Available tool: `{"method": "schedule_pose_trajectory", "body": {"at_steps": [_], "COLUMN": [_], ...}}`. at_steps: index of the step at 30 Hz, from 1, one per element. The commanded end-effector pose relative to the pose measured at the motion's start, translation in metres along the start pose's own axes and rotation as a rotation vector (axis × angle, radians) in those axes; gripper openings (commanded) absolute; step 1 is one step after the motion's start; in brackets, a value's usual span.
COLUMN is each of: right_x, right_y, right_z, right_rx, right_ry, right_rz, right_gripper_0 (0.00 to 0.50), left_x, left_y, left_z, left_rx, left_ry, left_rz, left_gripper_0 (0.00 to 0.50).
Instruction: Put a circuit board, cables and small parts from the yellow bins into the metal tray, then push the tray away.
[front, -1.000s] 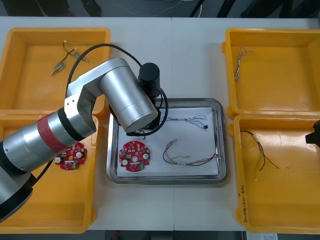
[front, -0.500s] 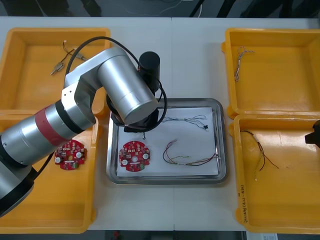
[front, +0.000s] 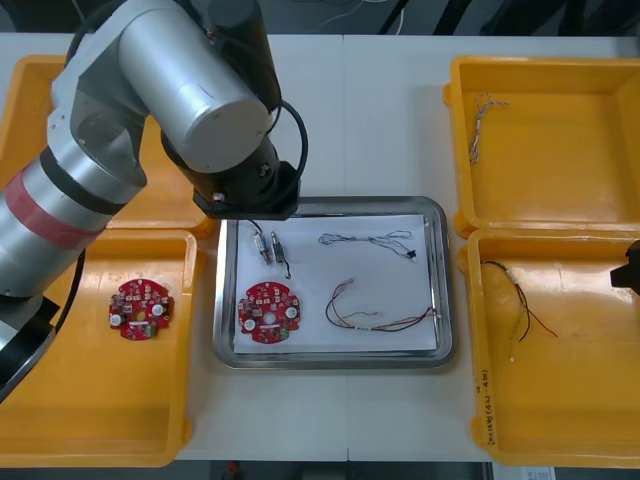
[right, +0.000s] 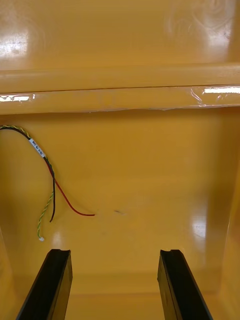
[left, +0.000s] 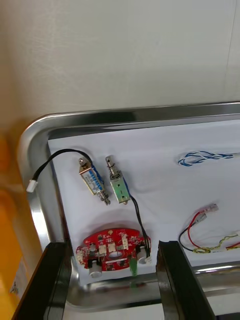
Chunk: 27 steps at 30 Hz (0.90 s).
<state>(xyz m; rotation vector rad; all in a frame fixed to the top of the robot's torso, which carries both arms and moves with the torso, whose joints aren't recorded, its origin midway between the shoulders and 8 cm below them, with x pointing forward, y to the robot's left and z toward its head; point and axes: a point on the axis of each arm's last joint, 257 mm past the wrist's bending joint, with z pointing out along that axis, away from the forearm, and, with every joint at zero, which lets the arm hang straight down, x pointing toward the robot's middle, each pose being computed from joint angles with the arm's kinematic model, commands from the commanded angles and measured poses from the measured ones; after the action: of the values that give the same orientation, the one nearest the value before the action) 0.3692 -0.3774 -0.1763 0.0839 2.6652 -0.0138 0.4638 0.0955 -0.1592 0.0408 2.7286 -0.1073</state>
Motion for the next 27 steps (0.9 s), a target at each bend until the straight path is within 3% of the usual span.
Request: {"method": "schedule_pose_trajectory", "body": {"at_steps": [1,10,17,22,27], "right_x": [-0.008,-0.007,-0.006,-0.006,-0.003], "right_y": [-0.012,0.007,0.041,0.077,0.114], "right_z": [-0.014,-0.018,-0.026,-0.035,-0.037], "right_rx": [0.036,0.013,-0.004,-0.109,-0.182], "right_ry": [-0.04,-0.047,-0.053,-0.044,-0.024], "right_rz": [0.032,-0.025,-0.18,-0.262,-0.364], "right_gripper_0": [0.5,0.5,0.5,0.5,0.5], "left_x": [-0.028,-0.048,-0.056,-0.05,-0.039], "left_y": [0.027,0.074,0.123,0.167,0.206], "left_z": [-0.047,-0.086,-0.102,-0.104,-0.106], "left_rx": [-0.01,0.011,-0.02,-0.062,-0.093], "left_ry": [-0.073,-0.096,-0.123,-0.118,-0.117], "left_rz": [-0.005,-0.026,-0.029,-0.058,-0.073], "left_gripper_0": [0.5,0.5,0.5,0.5,0.5]}}
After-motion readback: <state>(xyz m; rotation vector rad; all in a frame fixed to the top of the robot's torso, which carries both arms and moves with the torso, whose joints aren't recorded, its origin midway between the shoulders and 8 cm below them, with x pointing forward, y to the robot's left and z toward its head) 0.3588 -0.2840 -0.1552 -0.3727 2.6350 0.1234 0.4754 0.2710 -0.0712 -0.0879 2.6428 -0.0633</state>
